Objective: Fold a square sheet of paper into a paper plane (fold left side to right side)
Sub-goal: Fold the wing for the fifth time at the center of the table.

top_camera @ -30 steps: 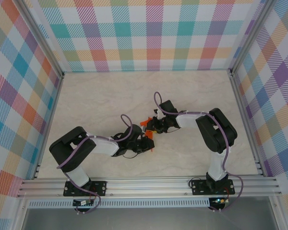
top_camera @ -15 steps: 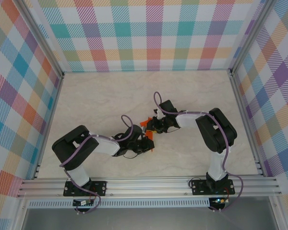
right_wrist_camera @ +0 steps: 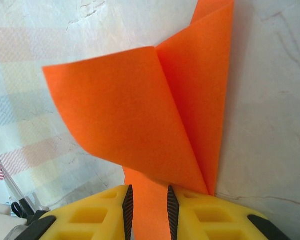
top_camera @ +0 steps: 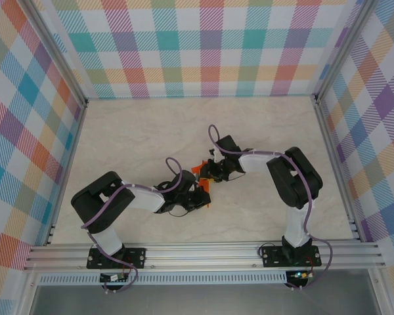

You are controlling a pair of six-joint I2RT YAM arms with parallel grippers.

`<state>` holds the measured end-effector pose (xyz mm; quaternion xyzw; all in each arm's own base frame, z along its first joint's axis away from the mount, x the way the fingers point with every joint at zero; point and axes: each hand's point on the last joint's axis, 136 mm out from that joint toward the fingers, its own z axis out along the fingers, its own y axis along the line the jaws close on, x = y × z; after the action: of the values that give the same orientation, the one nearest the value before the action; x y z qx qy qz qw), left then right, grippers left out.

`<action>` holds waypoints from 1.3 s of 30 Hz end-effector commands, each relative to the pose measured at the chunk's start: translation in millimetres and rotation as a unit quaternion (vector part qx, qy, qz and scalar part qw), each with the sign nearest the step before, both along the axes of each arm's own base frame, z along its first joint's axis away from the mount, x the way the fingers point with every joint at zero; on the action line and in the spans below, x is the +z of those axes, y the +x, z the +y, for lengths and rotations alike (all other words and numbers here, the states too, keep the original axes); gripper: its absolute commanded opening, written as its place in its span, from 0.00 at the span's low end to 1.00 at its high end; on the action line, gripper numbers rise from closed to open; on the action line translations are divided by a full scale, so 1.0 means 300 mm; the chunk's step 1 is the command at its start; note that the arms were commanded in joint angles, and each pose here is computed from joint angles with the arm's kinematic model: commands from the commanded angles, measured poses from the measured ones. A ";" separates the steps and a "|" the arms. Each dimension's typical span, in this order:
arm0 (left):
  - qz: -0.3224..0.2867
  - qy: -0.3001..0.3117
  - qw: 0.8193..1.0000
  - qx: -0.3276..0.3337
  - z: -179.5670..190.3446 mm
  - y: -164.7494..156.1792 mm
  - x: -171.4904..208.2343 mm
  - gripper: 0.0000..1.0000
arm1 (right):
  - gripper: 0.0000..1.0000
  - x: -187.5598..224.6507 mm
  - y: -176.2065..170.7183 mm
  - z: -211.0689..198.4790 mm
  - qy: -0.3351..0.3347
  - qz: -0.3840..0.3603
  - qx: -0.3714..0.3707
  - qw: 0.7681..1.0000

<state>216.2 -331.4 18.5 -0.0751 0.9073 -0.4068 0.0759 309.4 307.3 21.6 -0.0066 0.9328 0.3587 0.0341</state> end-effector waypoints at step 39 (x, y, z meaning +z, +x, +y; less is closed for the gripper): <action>0.058 0.082 0.995 0.016 0.102 -0.078 -0.135 0.03 | 0.20 0.190 -0.022 -0.082 0.039 -0.047 0.001 0.998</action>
<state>217.5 -331.2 18.3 -0.0861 0.9063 -0.4068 0.0751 341.0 281.9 108.5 -0.0247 0.9088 0.3917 0.1416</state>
